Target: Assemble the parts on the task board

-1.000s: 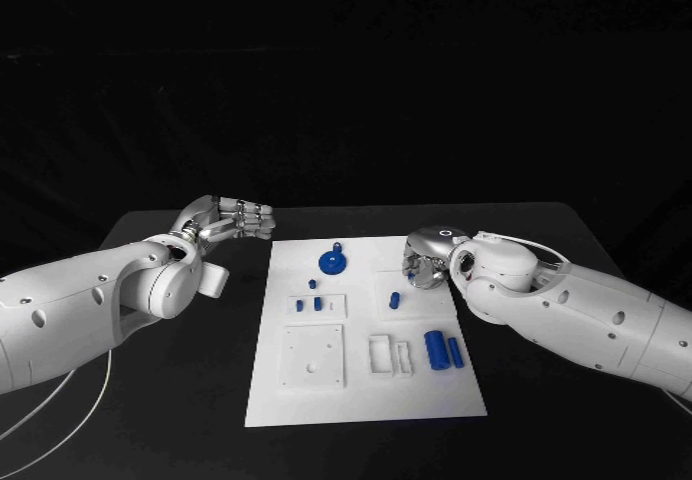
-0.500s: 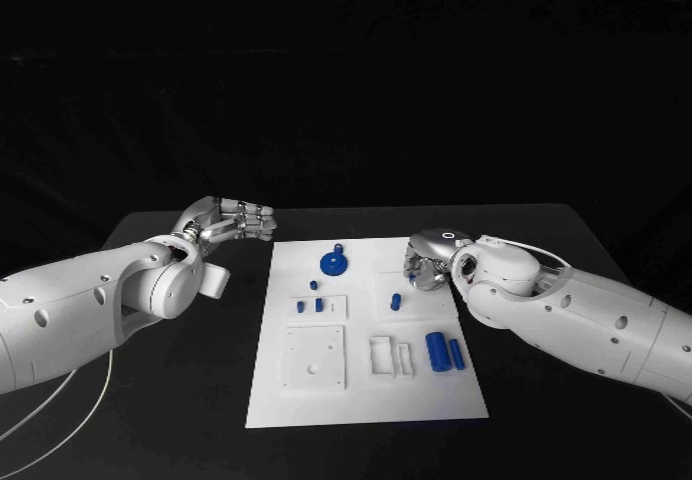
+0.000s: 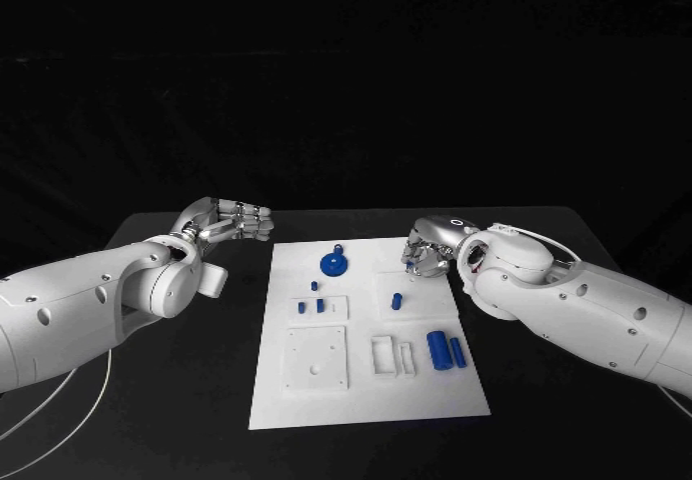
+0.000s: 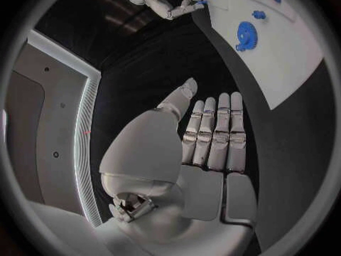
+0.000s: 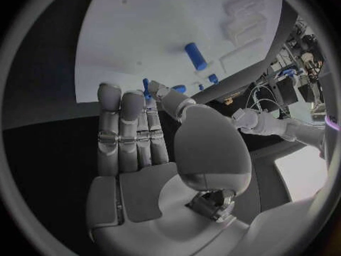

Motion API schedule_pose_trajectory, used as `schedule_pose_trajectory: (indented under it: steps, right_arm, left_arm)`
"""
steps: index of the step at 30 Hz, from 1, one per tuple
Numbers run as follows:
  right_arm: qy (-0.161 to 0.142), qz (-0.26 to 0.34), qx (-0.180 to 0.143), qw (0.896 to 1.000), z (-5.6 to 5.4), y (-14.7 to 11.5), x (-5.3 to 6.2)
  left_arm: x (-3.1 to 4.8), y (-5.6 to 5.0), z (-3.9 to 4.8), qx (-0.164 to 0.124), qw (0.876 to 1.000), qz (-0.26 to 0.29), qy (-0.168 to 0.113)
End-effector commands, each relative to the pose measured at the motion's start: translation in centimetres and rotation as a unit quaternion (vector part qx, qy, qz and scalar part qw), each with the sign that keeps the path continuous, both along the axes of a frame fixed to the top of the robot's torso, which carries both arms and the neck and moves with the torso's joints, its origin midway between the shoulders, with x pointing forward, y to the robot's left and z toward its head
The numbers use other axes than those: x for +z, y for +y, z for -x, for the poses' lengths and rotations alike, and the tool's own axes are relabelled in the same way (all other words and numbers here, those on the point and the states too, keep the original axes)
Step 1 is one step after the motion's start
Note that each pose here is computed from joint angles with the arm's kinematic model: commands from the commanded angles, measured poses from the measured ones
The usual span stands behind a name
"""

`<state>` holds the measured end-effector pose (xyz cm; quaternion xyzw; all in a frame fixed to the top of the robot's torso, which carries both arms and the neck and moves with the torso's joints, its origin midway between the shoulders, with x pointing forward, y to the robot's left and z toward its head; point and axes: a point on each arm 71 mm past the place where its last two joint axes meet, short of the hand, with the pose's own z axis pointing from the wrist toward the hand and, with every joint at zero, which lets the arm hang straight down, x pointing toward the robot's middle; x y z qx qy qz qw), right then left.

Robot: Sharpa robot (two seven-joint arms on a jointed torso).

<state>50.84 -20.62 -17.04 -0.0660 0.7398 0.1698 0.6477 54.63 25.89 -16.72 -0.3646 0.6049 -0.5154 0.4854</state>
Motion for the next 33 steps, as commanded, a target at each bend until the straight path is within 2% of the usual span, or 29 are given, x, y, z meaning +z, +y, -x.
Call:
schedule_pose_trajectory:
  steps: [1, 10, 16, 23, 28, 33]
  right_arm:
    - [0.003, -0.030, 0.012, 0.999, 0.3, 0.6, 0.5]
    - [-0.015, -0.068, 0.052, 0.996, 1.6, 3.2, 1.8]
    - [-0.024, -0.083, 0.086, 0.993, 2.9, 5.5, 1.7]
    - [-0.031, -0.076, 0.123, 0.989, 4.5, 8.3, 0.5]
    - [-0.030, -0.058, 0.148, 0.987, 5.7, 10.0, -1.2]
    - [-0.025, -0.047, 0.162, 0.985, 6.5, 11.0, -2.4]
  left_arm:
    - [0.14, -0.4, 0.01, -0.007, 1.000, 0.004, -0.001]
    - [0.18, -1.0, 0.17, -0.011, 1.000, 0.006, -0.002]
    - [0.23, -1.6, 0.21, -0.011, 1.000, 0.007, -0.006]
    - [0.27, -2.6, 0.17, -0.010, 1.000, 0.011, -0.009]
    - [0.28, -3.5, 0.10, -0.010, 1.000, 0.015, -0.010]
    - [0.27, -4.1, 0.03, -0.011, 1.000, 0.017, -0.010]
